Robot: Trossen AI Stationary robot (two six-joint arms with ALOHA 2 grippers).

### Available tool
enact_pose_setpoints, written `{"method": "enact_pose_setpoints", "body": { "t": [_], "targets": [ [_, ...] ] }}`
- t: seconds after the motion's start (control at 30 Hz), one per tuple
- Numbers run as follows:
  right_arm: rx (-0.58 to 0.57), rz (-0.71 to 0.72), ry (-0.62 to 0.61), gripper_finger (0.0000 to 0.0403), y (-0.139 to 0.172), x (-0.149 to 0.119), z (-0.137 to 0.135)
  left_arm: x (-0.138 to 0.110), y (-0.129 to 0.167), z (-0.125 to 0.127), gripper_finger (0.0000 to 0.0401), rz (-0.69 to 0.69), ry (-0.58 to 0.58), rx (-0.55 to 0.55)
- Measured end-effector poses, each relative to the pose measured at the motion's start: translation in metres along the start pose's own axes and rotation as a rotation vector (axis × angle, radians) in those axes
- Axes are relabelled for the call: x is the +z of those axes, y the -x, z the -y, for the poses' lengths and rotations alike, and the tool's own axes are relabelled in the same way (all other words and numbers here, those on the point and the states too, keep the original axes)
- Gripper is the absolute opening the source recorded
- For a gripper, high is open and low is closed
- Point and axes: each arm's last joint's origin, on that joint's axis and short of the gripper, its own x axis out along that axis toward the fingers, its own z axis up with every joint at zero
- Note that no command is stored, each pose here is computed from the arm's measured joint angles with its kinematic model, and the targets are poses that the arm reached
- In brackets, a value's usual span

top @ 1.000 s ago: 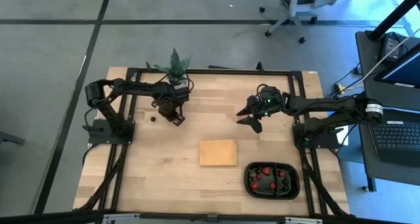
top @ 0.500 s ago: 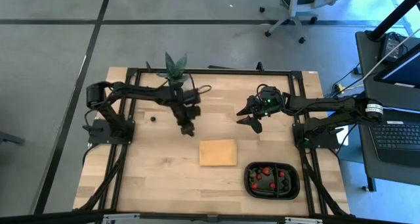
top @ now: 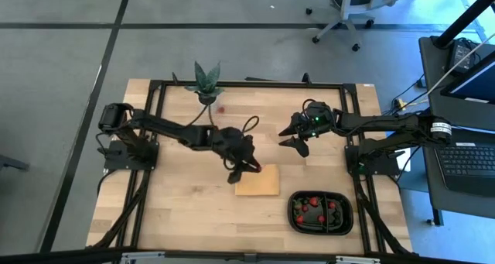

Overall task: Pick and placing Produce into tupperware
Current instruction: Put the red cherry into the black container

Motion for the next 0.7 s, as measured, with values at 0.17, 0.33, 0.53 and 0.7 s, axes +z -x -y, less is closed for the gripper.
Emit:
{"method": "enact_pose_setpoints", "body": {
  "t": [0.17,0.33,0.53,0.7],
  "targets": [
    [-0.004,0.001,0.000,0.0225,0.000,0.000,0.000,0.014,-0.004,0.021,0.0076,0.171,-0.132,0.076],
    [-0.048,0.009,-0.001,0.0225,0.000,0.000,0.001,0.017,-0.008,0.035,0.0079,0.237,-0.190,0.119],
    [-0.055,0.017,-0.023,0.0225,0.000,0.001,0.001,0.011,-0.042,0.036,0.0079,0.246,-0.196,0.119],
    [-0.057,0.020,-0.023,0.0225,0.000,0.001,0.002,0.014,-0.092,0.038,0.0080,0.205,-0.218,0.052]
  ]
}}
